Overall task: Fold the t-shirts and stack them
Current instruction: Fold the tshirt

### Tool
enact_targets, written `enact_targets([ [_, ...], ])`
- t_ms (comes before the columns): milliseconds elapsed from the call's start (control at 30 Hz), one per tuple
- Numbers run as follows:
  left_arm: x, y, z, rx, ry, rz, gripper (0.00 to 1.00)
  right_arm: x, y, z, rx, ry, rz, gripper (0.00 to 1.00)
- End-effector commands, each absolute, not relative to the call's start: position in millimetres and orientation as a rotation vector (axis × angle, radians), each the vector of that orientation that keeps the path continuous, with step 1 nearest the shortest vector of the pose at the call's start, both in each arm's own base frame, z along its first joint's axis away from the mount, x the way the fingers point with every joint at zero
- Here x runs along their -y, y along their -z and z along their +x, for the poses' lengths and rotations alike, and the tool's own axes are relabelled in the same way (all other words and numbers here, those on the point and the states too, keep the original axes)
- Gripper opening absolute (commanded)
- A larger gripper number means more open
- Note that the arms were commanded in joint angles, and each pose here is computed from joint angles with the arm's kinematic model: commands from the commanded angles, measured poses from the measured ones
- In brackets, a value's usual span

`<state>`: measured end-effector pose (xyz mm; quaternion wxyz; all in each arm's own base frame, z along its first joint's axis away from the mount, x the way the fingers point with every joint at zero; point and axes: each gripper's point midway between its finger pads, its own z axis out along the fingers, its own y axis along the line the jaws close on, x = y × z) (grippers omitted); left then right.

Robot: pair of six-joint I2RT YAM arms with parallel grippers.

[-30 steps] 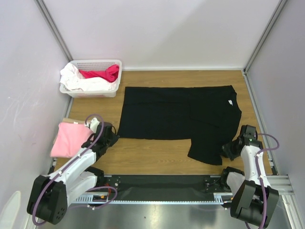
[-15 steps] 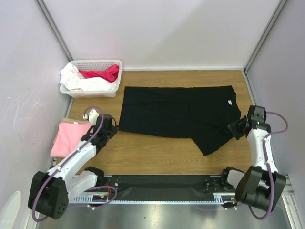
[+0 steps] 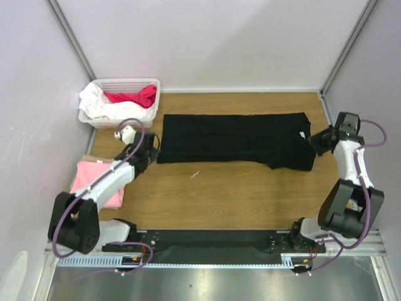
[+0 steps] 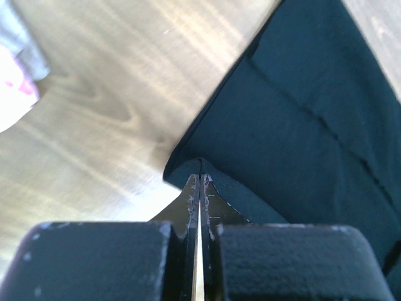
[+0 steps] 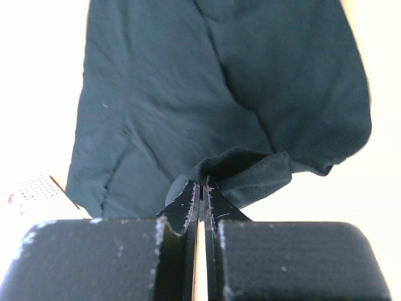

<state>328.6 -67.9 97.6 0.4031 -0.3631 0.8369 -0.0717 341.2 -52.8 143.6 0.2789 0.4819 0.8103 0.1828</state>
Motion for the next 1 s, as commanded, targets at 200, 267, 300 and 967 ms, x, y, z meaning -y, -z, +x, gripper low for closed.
enact_targets([
  [200,74,-119,387,-2.018,0.179,-0.954,0.00,69,-154,406,-2.137,-0.556,1.174,0.00],
  [267,76,-118,398,-2.024,0.166,-0.948,0.00,71,-147,413,-2.166,-0.547,1.165,0.00],
  [300,77,-118,401,-2.027,0.160,-0.942,0.00,72,-146,415,-2.170,-0.550,1.158,0.00],
  [967,76,-100,445,-2.082,-0.033,-0.812,0.00,63,-111,489,-2.289,-0.595,1.000,0.00],
])
